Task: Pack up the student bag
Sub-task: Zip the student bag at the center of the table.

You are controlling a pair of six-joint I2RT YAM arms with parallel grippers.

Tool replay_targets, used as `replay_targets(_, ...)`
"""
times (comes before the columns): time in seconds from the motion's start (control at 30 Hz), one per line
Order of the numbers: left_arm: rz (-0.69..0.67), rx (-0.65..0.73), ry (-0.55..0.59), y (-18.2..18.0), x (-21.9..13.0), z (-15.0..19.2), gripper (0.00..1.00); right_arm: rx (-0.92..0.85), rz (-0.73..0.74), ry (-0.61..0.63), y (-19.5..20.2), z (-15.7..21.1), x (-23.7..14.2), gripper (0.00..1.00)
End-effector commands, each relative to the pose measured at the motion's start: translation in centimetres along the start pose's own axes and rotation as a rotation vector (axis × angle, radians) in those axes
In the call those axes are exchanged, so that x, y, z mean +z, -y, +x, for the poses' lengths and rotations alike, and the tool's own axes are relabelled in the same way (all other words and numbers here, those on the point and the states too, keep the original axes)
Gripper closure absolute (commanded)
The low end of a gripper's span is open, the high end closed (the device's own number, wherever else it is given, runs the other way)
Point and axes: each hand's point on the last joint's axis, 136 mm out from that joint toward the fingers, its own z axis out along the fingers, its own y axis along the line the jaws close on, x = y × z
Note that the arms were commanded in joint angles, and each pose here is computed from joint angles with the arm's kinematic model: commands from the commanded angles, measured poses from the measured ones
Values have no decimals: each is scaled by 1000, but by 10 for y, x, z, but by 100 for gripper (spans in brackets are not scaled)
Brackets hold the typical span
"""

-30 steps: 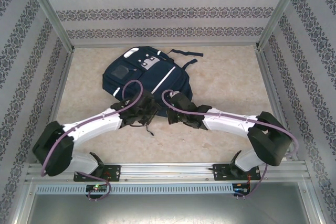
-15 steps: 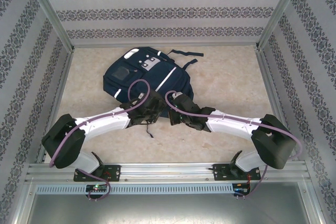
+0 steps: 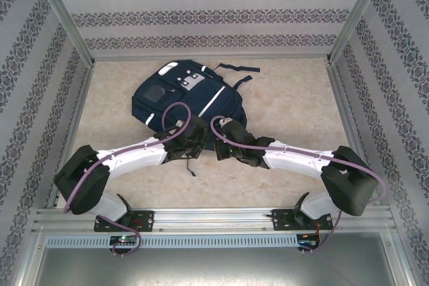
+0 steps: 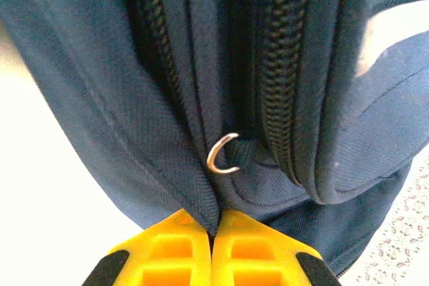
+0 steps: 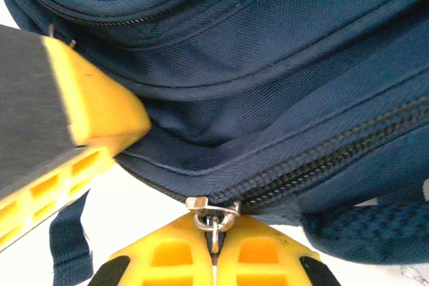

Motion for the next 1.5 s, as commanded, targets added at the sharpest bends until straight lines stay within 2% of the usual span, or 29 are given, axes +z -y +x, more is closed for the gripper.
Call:
replay_targets(0.0, -141, 18, 170, -38, -34, -44, 100, 26, 25, 52, 10, -12, -13, 100)
replay_targets(0.23, -218, -38, 319, -87, -87, -93, 100, 72, 98, 53, 52, -16, -19, 100)
replay_targets(0.37, -239, -59, 339, -106, -105, -121, 100, 85, 123, 36, 68, -18, -14, 100)
replay_targets(0.43, -297, -40, 357, -116, -117, -142, 100, 78, 123, 30, 69, -20, -11, 100)
replay_targets(0.53, -356, 4, 383, -118, -132, -176, 100, 70, 90, 7, 60, -22, -4, 100)
replay_targets(0.63, -379, -1, 362, -119, -131, -206, 100, 44, 46, -7, 41, -26, 3, 100)
replay_targets(0.77, -452, 25, 379, -121, -129, -249, 100, -7, -24, -39, 0, -26, 17, 100)
replay_targets(0.87, -501, 50, 342, -120, -123, -266, 100, -40, -86, -62, -33, -26, 28, 100)
replay_targets(0.93, -483, 61, 313, -110, -121, -267, 100, -57, -117, -69, -50, -27, 34, 100)
replay_targets(1.0, -444, 35, 277, -105, -118, -259, 87, -63, -139, -70, -61, -29, 39, 100)
replay_targets(1.1, -349, -26, 228, -98, -118, -238, 62, -65, -164, -71, -71, -33, 43, 100)
replay_targets(1.13, -321, -45, 213, -97, -119, -229, 59, -67, -172, -72, -73, -34, 44, 100)
replay_targets(1.33, -234, -129, 134, -100, -129, -169, 54, -68, -194, -72, -80, -39, 49, 100)
replay_targets(1.47, -147, -174, 86, -94, -123, -133, 52, -63, -202, -74, -82, -39, 51, 100)
